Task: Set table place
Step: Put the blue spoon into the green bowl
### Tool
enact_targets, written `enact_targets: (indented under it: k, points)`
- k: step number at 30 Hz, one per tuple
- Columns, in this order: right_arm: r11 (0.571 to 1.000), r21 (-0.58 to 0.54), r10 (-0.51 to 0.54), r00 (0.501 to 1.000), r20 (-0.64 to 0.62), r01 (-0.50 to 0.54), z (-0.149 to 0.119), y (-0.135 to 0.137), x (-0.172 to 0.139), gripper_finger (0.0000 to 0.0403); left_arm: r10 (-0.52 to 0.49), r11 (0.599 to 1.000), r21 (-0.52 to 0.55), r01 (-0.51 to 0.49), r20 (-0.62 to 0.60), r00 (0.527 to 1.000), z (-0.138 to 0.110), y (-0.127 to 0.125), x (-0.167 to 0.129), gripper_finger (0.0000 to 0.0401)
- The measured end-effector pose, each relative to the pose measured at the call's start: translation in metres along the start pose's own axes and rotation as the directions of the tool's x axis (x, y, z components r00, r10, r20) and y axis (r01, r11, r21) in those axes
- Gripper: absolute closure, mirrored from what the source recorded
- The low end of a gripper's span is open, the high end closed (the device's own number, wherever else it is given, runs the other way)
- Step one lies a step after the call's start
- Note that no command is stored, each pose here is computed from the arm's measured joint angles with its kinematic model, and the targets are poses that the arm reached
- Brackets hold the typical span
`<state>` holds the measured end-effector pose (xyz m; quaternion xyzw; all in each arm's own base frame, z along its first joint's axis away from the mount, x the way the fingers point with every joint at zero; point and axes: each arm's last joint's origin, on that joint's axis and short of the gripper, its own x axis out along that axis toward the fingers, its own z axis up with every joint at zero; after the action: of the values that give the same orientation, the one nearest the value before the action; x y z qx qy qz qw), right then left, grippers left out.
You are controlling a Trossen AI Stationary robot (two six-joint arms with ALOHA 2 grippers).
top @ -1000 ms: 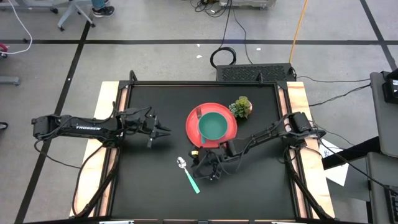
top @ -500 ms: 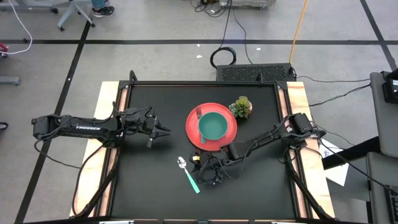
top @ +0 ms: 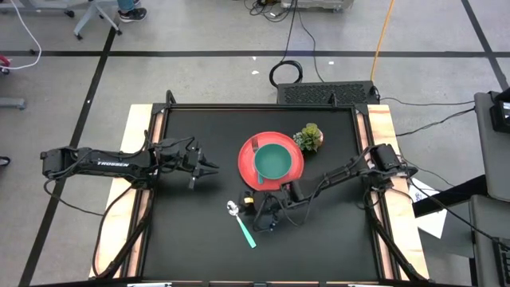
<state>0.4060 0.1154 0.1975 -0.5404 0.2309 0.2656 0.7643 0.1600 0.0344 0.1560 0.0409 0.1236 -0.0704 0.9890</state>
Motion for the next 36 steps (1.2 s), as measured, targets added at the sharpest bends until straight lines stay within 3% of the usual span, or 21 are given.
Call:
enact_targets:
  k: [7,9,14,18,25,28,32,36]
  points:
    - [0.998,-0.041,0.044,0.997,0.071,-0.041,-0.002,0.002,0.008,0.0275,0.000,1.000,0.000,0.000,0.000,1.000,0.000,0.000,0.000,0.0320]
    - [0.992,-0.108,0.070,0.996,0.053,-0.064,-0.006,0.008,0.016,0.0275,0.000,1.000,0.003,0.000,0.000,1.000,0.000,0.000,0.000,0.0320]
    - [0.957,-0.275,0.097,0.995,0.020,-0.088,-0.009,0.022,0.033,0.0275,0.000,1.000,0.003,0.000,-0.001,1.000,0.000,0.000,0.000,0.0320]
    - [0.905,-0.413,0.095,0.995,-0.040,-0.103,-0.014,0.027,0.041,0.0275,-0.001,1.000,0.003,0.001,-0.003,1.000,0.000,0.000,0.000,0.0320]
    - [0.866,-0.494,0.069,0.997,-0.029,-0.074,-0.011,0.025,0.041,0.0275,-0.001,1.000,0.005,0.001,-0.006,1.000,-0.001,0.000,0.000,0.0320]
    - [0.903,-0.425,0.050,0.998,-0.034,-0.060,-0.012,0.024,0.041,0.0275,-0.001,1.000,0.004,0.001,-0.007,1.000,-0.001,0.000,0.000,0.0320]
    - [0.976,-0.207,-0.083,0.995,-0.051,0.071,-0.008,0.011,0.038,0.0275,-0.018,1.000,-0.020,0.017,-0.029,0.999,-0.003,-0.001,0.000,0.0320]
    - [0.985,0.035,-0.167,0.985,-0.031,0.168,0.000,-0.008,0.016,0.0275,-0.131,0.991,-0.037,0.129,-0.047,0.990,-0.006,-0.008,0.001,0.0320]
